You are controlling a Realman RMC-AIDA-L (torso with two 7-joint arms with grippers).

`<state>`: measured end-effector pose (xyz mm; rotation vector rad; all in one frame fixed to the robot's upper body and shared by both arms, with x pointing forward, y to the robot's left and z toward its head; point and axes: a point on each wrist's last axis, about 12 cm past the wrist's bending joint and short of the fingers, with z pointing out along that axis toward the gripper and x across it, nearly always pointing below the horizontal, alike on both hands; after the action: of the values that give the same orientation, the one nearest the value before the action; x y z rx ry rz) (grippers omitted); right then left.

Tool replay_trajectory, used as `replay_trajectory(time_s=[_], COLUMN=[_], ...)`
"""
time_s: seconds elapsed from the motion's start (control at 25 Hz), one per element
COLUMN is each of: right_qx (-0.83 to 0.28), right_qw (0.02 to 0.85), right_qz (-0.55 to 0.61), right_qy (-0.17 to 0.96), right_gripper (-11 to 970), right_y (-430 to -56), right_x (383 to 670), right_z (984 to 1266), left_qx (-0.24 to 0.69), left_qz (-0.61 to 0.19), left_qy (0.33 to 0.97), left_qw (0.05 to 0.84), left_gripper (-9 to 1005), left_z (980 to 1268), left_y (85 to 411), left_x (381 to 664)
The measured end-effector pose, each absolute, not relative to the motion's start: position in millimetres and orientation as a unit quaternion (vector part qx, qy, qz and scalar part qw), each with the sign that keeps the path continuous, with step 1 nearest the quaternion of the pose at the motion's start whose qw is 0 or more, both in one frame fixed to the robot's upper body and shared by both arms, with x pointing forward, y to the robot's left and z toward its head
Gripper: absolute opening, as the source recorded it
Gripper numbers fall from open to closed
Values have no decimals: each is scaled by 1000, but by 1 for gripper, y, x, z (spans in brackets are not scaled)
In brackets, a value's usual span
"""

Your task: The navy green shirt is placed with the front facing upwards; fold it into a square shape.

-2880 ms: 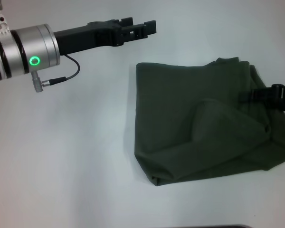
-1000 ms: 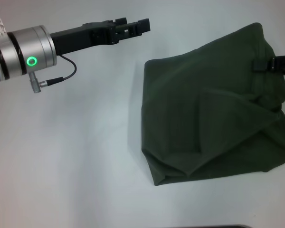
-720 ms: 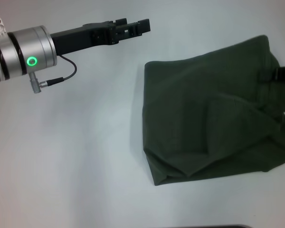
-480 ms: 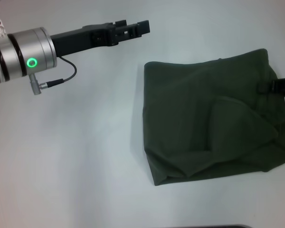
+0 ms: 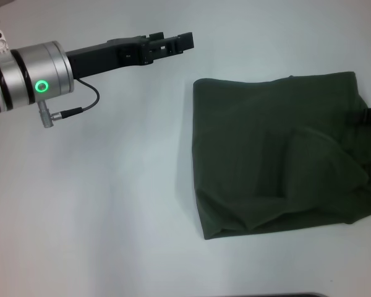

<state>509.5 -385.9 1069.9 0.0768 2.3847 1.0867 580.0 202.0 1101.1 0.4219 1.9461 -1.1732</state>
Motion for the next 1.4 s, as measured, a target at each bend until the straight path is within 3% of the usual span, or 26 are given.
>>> replay_trajectory(time_s=[0.4,0.64,0.88,1.32,1.4], right_qx=[52,26,1,16,22], right_qw=[339,356,326,288,287], right_qz=[408,447,460,428,415], right_qy=[846,820,826,857,863], right_gripper=[509,760,868,646,388], right_y=[-409,-403,-382,-373,-376], right_x=[507,512,520,523,524], right_z=[1088,1106,1101,1076,1074], left_qx=[166,167,170,166,165], left_qz=[-463,-462,-459,-450,-450], left_qy=[772,772,770,774,775], left_qw=[403,404,409,413,412], left_gripper=[874,874,874,874,874], left_z=[1099,1098,1098,1094,1093], left_y=[203,203,204,206,206], left_x=[579,578,578,578,578])
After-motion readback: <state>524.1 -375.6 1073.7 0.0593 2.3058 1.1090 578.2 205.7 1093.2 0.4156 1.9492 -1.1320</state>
